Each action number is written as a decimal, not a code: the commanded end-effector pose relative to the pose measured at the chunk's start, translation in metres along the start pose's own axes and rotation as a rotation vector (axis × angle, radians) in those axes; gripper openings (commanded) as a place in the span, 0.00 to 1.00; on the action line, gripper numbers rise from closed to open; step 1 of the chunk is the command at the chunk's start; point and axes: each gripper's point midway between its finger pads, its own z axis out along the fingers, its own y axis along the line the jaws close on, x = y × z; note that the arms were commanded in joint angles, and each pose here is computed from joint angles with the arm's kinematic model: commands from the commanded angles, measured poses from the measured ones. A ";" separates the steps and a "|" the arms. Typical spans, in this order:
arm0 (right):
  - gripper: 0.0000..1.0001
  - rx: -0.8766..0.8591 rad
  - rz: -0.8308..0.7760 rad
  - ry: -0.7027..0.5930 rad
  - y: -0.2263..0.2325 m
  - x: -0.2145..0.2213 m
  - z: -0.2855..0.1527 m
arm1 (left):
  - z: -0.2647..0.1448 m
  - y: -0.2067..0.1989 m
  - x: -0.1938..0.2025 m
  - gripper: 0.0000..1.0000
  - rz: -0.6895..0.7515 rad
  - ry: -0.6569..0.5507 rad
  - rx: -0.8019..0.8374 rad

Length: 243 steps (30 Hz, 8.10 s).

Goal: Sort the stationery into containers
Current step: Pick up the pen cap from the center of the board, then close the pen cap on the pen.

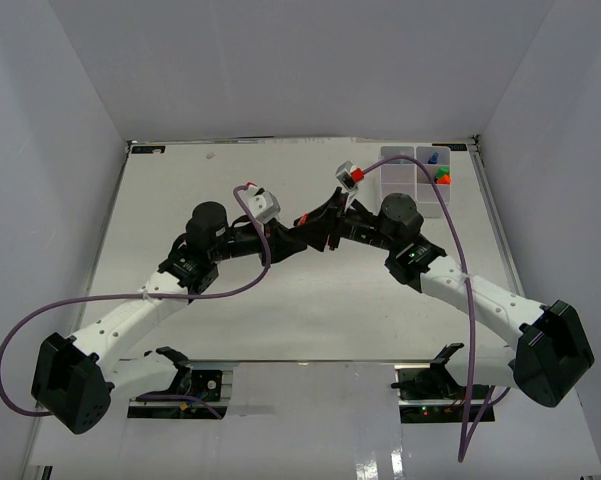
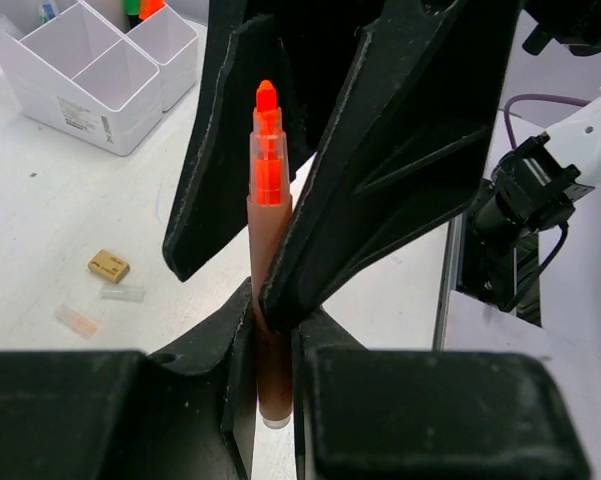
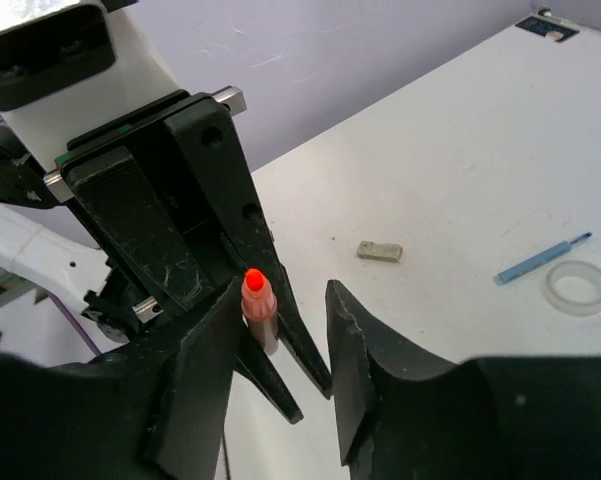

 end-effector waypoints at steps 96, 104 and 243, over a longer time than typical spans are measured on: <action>0.08 0.603 -0.083 -0.189 -0.103 -0.076 -0.010 | -0.046 0.040 -0.014 0.00 -0.071 -0.053 -0.053; 0.08 0.273 -0.192 -0.426 -0.025 -0.113 -0.023 | -0.032 0.001 -0.006 0.00 -0.008 -0.022 0.092; 0.67 0.277 -0.160 -0.118 0.002 -0.098 0.025 | -0.023 0.008 -0.031 0.00 0.111 -0.152 0.014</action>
